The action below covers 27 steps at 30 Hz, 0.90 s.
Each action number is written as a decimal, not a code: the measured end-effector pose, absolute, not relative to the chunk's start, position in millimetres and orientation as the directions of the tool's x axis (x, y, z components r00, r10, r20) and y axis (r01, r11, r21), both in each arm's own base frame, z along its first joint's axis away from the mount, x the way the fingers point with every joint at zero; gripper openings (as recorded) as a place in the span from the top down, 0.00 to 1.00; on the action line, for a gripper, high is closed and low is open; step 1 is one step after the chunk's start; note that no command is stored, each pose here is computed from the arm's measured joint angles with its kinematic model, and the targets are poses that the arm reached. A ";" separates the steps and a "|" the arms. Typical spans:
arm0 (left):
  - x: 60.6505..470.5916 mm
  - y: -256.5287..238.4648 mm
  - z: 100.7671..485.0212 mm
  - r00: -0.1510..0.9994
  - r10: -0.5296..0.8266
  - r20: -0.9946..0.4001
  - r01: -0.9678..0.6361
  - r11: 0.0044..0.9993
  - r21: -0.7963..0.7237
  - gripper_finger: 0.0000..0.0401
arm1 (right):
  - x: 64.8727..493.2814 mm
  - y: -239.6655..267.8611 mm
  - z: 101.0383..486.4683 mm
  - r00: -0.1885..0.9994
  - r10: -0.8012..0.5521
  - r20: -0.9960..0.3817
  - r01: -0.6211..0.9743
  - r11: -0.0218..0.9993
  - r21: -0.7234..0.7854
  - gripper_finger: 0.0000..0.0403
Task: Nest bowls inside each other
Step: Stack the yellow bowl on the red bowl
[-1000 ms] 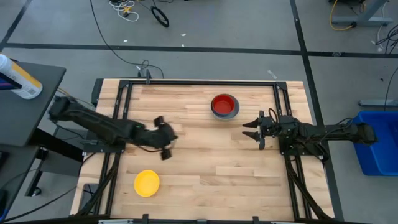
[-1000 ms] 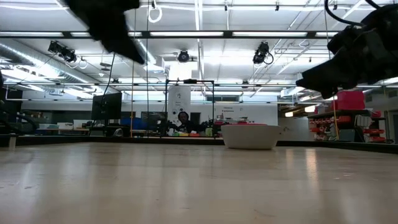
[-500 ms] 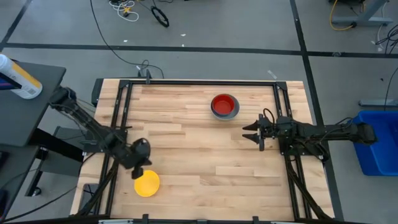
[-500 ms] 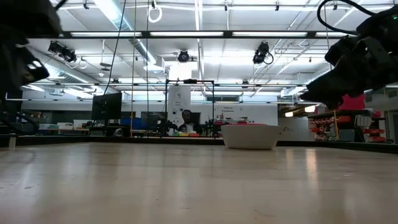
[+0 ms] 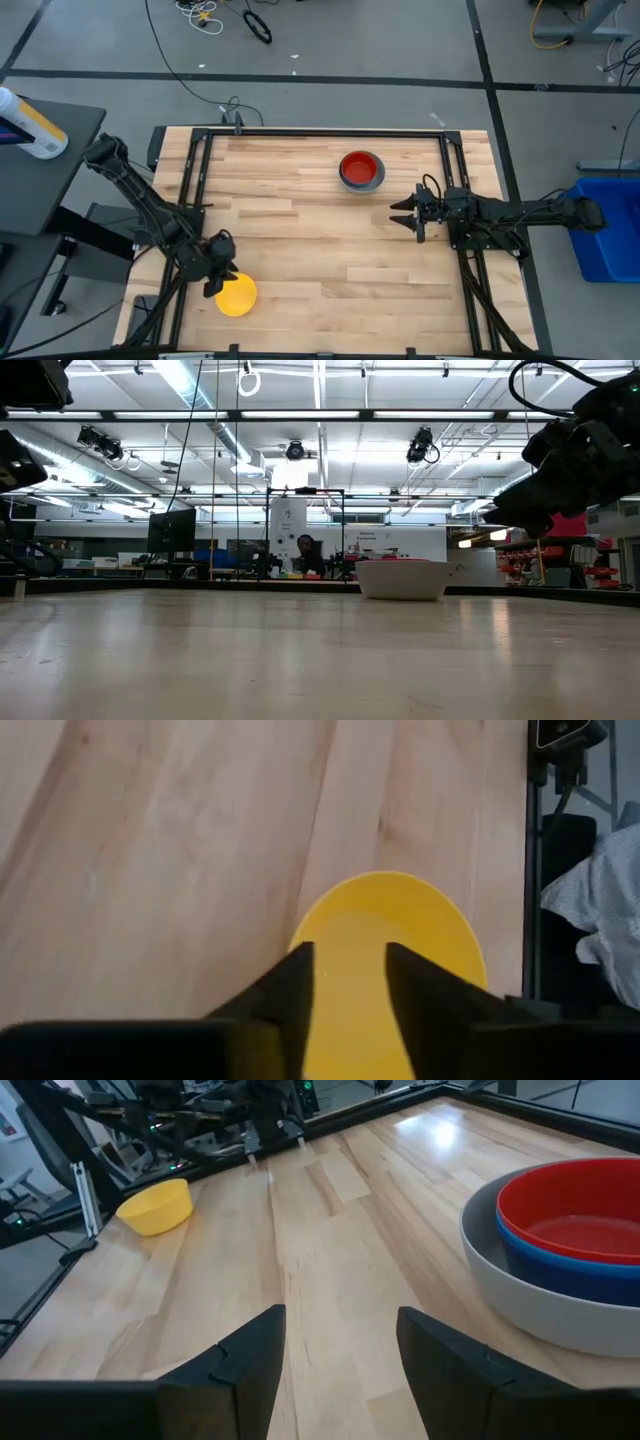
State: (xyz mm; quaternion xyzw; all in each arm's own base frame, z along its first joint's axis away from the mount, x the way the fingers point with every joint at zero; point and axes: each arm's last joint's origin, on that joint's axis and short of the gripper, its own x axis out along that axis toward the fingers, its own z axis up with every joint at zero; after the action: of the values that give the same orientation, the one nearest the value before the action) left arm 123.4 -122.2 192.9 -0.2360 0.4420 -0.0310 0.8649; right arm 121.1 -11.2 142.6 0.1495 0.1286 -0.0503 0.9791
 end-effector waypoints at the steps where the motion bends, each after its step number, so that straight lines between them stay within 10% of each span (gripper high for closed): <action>1: 123.4 -122.4 192.9 0.605 -0.266 -0.750 -0.161 0.882 -0.442 0.63 | 121.1 -11.2 142.5 0.962 -0.060 -0.267 0.137 0.950 0.280 0.50; 10: 126.4 -125.8 184.9 0.576 -0.240 -0.782 -0.185 0.893 -0.411 0.45 | 121.0 -11.2 142.4 0.961 -0.061 -0.268 0.138 0.950 0.280 0.50; 27: 147.3 -129.3 145.0 0.429 -0.113 -0.896 -0.268 0.931 -0.246 0.63 | 120.4 -11.2 140.4 0.955 -0.060 -0.289 0.144 0.949 0.279 0.51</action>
State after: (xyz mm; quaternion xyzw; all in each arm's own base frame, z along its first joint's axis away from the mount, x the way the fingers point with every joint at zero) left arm 147.3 -129.3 145.0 -0.1791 0.5320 0.0469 0.8262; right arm 120.4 -11.2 140.4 0.1501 0.1397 -0.0523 0.9774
